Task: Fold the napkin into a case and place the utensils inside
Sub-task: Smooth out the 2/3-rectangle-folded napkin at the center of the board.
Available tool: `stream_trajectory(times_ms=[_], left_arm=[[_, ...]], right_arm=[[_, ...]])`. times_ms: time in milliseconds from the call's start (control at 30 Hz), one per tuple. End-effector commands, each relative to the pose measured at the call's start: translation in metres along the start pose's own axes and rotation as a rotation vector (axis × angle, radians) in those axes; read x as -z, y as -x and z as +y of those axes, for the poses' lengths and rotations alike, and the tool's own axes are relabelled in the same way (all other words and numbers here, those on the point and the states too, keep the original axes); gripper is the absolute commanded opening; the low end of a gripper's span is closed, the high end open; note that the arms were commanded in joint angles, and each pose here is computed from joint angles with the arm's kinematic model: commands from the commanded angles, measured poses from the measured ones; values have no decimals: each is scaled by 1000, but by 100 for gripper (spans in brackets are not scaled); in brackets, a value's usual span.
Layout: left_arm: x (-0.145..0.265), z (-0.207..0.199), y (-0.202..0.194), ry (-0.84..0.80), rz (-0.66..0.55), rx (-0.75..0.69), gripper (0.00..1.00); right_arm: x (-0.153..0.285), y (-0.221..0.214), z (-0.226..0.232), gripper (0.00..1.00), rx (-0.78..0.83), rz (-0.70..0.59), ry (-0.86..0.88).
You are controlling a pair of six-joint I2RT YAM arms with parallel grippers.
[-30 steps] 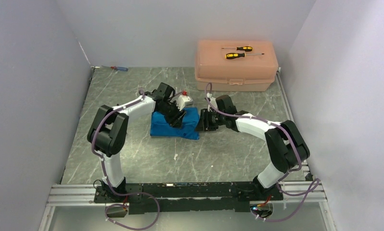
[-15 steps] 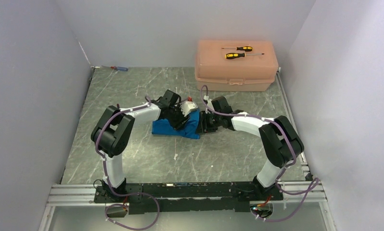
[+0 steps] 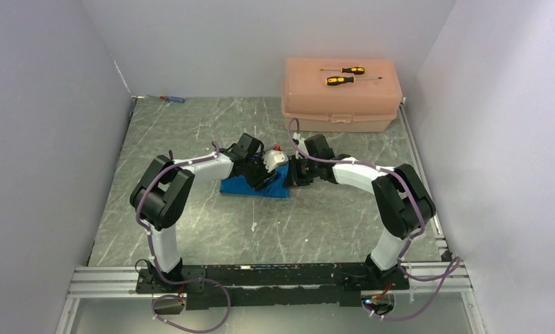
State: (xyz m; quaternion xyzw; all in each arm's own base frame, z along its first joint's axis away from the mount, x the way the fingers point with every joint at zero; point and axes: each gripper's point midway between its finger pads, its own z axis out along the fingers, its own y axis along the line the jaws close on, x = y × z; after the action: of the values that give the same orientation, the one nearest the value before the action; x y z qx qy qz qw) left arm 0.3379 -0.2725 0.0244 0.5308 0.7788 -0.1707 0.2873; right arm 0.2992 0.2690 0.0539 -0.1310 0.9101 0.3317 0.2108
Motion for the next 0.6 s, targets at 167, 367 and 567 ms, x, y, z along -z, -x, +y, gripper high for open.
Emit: stream_trajectory(times_ms=[167, 367, 567], left_arm=[[12, -8, -7, -5, 36, -41, 46], [19, -7, 2, -15, 19, -58, 47], [28, -4, 7, -17, 6, -10, 49]], right_arm=[[-28, -12, -33, 21, -24, 80, -73], [-15, -11, -26, 48, -8, 76, -70], [26, 12, 11, 61, 67, 38, 18]])
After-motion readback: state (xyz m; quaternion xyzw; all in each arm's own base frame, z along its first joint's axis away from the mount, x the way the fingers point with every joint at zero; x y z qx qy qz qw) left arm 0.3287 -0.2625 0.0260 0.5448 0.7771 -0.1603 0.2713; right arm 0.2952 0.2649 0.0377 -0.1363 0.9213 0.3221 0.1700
